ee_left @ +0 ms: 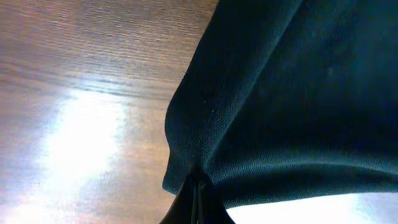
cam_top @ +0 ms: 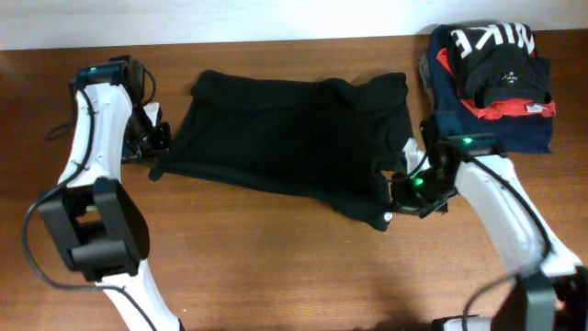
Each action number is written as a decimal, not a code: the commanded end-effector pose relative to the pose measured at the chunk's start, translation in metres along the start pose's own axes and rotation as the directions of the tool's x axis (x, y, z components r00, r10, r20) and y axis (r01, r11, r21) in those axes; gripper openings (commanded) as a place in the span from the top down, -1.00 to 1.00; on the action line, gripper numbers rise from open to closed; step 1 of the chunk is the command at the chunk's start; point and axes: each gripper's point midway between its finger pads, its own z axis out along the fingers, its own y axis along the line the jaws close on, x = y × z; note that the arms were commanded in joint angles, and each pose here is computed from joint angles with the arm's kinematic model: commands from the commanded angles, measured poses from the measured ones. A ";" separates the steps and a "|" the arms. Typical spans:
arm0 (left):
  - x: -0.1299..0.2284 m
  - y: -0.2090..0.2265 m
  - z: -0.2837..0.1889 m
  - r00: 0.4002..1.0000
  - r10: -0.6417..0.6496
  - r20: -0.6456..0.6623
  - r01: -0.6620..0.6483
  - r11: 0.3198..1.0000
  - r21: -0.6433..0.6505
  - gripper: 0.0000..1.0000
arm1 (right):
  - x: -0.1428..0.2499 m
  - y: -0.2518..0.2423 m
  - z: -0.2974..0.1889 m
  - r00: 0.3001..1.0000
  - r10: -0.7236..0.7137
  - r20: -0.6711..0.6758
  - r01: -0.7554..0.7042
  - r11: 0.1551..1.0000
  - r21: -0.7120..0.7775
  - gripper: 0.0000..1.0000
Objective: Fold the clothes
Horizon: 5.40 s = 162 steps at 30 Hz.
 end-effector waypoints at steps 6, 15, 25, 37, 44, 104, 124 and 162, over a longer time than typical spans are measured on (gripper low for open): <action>0.026 -0.018 -0.090 0.972 0.064 0.225 -0.066 0.998 0.004 0.99 | 0.003 0.013 -0.047 0.992 -0.044 0.117 0.046 0.999 -0.009 0.92; 0.048 -0.018 -0.115 0.962 0.073 0.263 -0.074 0.997 -0.008 0.99 | 0.019 0.002 -0.064 0.989 -0.048 0.143 0.038 0.997 0.069 0.92; 0.035 -0.011 -0.099 0.958 0.052 0.281 -0.040 0.998 -0.049 0.99 | -0.042 -0.024 -0.094 0.923 -0.001 0.384 -0.031 0.996 0.078 0.92; 0.041 -0.014 -0.019 0.981 -0.002 0.192 0.010 0.999 -0.042 0.99 | -0.088 -0.016 -0.075 0.904 -0.071 0.422 0.068 0.997 0.022 0.92; 0.049 -0.013 -0.058 0.950 -0.020 0.311 0.027 0.999 -0.018 0.99 | -0.073 0.007 -0.139 0.887 -0.117 0.446 0.113 0.993 0.035 0.92; 0.090 0.029 -0.429 0.014 -0.022 1.000 0.141 0.990 0.020 0.99 | -0.044 0.079 -0.406 0.345 -0.349 0.871 0.201 0.934 0.294 0.93; 0.065 0.016 -0.402 0.115 -0.014 0.993 0.082 0.997 0.004 0.99 | -0.028 0.090 -0.393 0.387 -0.343 0.856 0.278 0.928 0.247 0.92; -0.128 0.021 -0.388 -0.105 0.006 0.994 0.117 0.993 0.006 0.99 | -0.245 0.128 -0.388 0.076 -0.531 0.844 0.147 0.843 0.517 0.92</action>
